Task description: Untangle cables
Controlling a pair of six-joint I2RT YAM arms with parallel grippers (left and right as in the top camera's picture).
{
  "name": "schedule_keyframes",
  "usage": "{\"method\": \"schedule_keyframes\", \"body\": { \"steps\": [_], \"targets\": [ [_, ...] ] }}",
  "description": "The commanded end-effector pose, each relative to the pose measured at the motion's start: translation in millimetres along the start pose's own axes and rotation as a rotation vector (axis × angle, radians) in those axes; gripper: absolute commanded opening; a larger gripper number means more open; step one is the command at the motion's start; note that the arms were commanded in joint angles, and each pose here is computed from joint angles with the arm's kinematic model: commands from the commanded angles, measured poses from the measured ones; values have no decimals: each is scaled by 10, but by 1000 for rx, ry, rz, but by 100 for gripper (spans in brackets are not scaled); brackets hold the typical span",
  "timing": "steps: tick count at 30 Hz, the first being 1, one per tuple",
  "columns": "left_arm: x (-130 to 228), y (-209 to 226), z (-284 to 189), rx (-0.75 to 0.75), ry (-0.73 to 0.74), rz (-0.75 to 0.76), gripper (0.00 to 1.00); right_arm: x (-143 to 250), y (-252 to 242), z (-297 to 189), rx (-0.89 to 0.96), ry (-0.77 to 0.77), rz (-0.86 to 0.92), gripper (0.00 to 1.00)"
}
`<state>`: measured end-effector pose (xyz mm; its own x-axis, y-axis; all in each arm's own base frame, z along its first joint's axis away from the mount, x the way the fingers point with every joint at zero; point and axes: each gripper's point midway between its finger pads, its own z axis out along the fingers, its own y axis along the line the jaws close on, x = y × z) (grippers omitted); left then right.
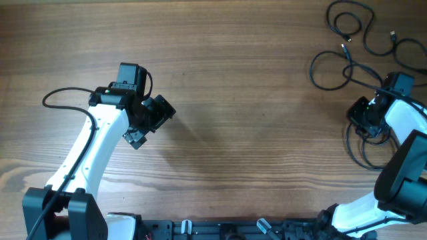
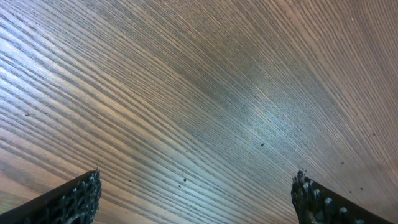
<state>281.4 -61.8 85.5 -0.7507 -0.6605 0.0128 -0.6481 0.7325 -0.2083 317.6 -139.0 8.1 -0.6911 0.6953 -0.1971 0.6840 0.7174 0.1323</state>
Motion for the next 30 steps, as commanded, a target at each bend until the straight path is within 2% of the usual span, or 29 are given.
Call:
{"method": "schedule_keyframes", "body": {
  "steps": [1,3,6,7,9,10,12,14,18,20,24,30],
  "targets": [
    [8,-12,2,5,3,7,100,-358,132,-260,-11,-79,-8,15],
    [8,-10,2,4,3,7,100,-551,215,-474,-25,-117,-14,23],
    [9,-11,2,4,3,7,100,-685,268,-651,-28,-140,-37,52],
    [9,-11,2,4,3,7,100,-670,264,-654,-25,-132,-36,53],
    [8,-12,2,5,3,7,100,-595,324,-666,-65,-100,-35,82],
    [8,-12,2,5,3,7,100,-535,402,-696,-113,-75,-37,85],
    [9,-11,2,4,3,7,100,-377,635,-902,-261,-25,-30,85],
    [9,-11,2,4,3,7,100,-276,836,-1293,-380,-48,-51,84],
    [8,-10,2,4,3,6,100,72,1070,-2025,-477,-142,-173,85],
    [8,-12,2,5,3,7,100,354,1191,-2224,-503,-134,-239,86],
    [8,-12,2,5,3,7,100,1098,1487,-2466,-557,-39,-427,88],
    [9,-11,2,4,3,7,100,1562,1533,-2462,-535,64,-558,93]
  ]
}}
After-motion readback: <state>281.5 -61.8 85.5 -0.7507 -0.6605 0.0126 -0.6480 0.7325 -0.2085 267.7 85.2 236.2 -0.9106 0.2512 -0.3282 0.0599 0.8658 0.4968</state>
